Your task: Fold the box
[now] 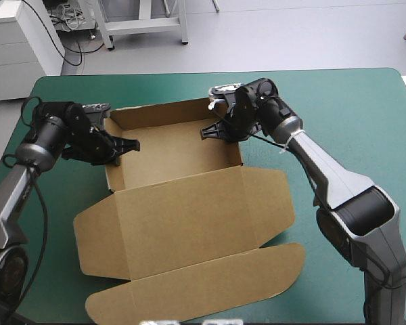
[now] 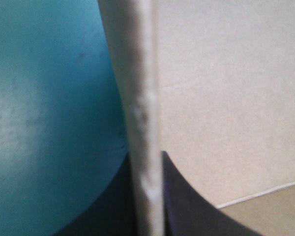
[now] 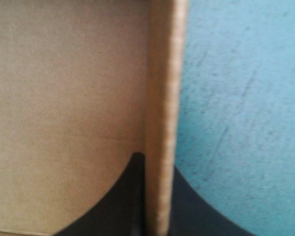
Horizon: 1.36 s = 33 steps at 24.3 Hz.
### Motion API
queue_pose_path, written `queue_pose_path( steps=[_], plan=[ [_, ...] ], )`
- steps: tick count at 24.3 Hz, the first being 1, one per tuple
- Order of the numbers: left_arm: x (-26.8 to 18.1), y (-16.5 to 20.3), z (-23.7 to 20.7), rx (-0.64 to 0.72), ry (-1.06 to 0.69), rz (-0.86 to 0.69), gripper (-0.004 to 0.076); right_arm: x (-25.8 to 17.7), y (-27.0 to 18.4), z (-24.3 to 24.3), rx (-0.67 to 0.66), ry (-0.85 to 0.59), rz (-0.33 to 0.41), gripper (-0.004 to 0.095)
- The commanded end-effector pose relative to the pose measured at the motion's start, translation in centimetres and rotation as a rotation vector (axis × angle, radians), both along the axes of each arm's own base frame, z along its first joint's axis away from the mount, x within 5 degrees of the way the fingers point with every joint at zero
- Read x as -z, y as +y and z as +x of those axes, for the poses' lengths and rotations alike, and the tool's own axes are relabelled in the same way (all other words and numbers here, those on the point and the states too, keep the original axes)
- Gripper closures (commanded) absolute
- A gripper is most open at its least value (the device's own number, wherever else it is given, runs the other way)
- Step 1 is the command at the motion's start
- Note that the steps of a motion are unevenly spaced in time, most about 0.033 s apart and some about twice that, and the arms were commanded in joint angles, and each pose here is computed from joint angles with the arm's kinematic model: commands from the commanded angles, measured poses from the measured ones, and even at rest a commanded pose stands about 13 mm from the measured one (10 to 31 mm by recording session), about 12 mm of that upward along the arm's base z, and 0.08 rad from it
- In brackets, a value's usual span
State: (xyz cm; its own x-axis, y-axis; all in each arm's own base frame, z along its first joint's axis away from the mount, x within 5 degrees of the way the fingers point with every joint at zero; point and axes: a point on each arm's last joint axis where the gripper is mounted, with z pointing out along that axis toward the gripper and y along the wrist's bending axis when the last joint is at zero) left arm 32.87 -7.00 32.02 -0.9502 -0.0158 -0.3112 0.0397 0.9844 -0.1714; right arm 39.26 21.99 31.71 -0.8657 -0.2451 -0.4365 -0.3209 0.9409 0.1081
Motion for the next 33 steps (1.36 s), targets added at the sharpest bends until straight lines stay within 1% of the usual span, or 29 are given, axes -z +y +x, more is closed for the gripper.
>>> queue_pose_path(
  steps=[1,5,7,10,14,15,17,19,21,22,23,24,26,27,29,30,31,33],
  plan=[
    [-2.2,-2.8,1.2,0.079,-0.083,-0.042,0.0731,-3.0,-2.9,-0.7,0.019,-0.070,-0.003,0.0924],
    [0.2,-6.8,3.5,0.154,-0.011,-0.014,0.0731,0.8,-6.4,-1.5,0.083,0.072,-0.072,0.0924],
    [1.5,-8.2,3.9,0.181,0.007,-0.009,0.0731,1.9,-7.2,-1.9,0.092,0.109,-0.100,0.0924],
    [4.4,-10.7,4.2,0.233,0.072,0.010,0.0731,2.9,-8.8,-2.3,0.115,0.131,-0.158,0.0924],
    [6.3,-11.9,4.3,0.257,0.114,0.023,0.0731,2.9,-8.8,-2.3,0.110,0.127,-0.150,0.0924],
    [6.3,-11.9,4.4,0.275,0.110,0.027,0.0731,2.9,-8.8,-2.3,0.067,0.126,-0.168,0.0923],
    [6.2,-11.9,4.4,0.276,0.109,0.029,0.0731,2.9,-8.8,-2.3,0.038,0.121,-0.180,0.0919],
    [6.0,-11.9,4.4,0.277,0.110,0.029,0.0721,2.7,-8.9,-2.3,0.036,0.114,-0.186,0.0857],
    [5.6,-11.9,4.4,0.281,0.104,0.028,0.0667,2.6,-8.9,-2.2,0.037,0.111,-0.184,0.0714],
    [5.1,-12.0,4.5,0.282,0.093,0.024,0.0615,2.5,-8.9,-2.2,0.052,0.106,-0.185,0.0610],
    [4.6,-12.0,4.6,0.284,0.087,0.020,0.0528,2.4,-9.1,-2.1,0.084,0.098,-0.192,0.0489],
    [4.3,-12.1,4.6,0.285,0.084,0.017,0.0479,2.2,-9.2,-2.0,0.098,0.090,-0.198,0.0447],
    [3.7,-12.1,4.7,0.288,0.078,0.015,0.0349,1.9,-9.4,-1.8,0.115,0.069,-0.217,0.0406],
    [3.5,-12.1,4.7,0.294,0.071,0.015,0.0298,1.7,-9.4,-1.8,0.116,0.063,-0.215,0.0407],
    [3.0,-12.1,4.8,0.336,0.053,0.023,0.0188,1.0,-9.2,-1.8,0.118,0.052,-0.181,0.0407],
    [2.7,-12.2,4.8,0.351,0.044,0.025,0.0146,0.6,-9.0,-1.8,0.119,0.047,-0.158,0.0407],
    [2.4,-12.2,4.8,0.361,0.040,0.027,0.0121,0.2,-8.8,-1.7,0.120,0.038,-0.138,0.0406],
    [1.8,-12.1,4.9,0.362,0.032,0.029,0.0113,-0.8,-8.8,-1.6,0.137,0.013,-0.114,0.0406]
  ],
)
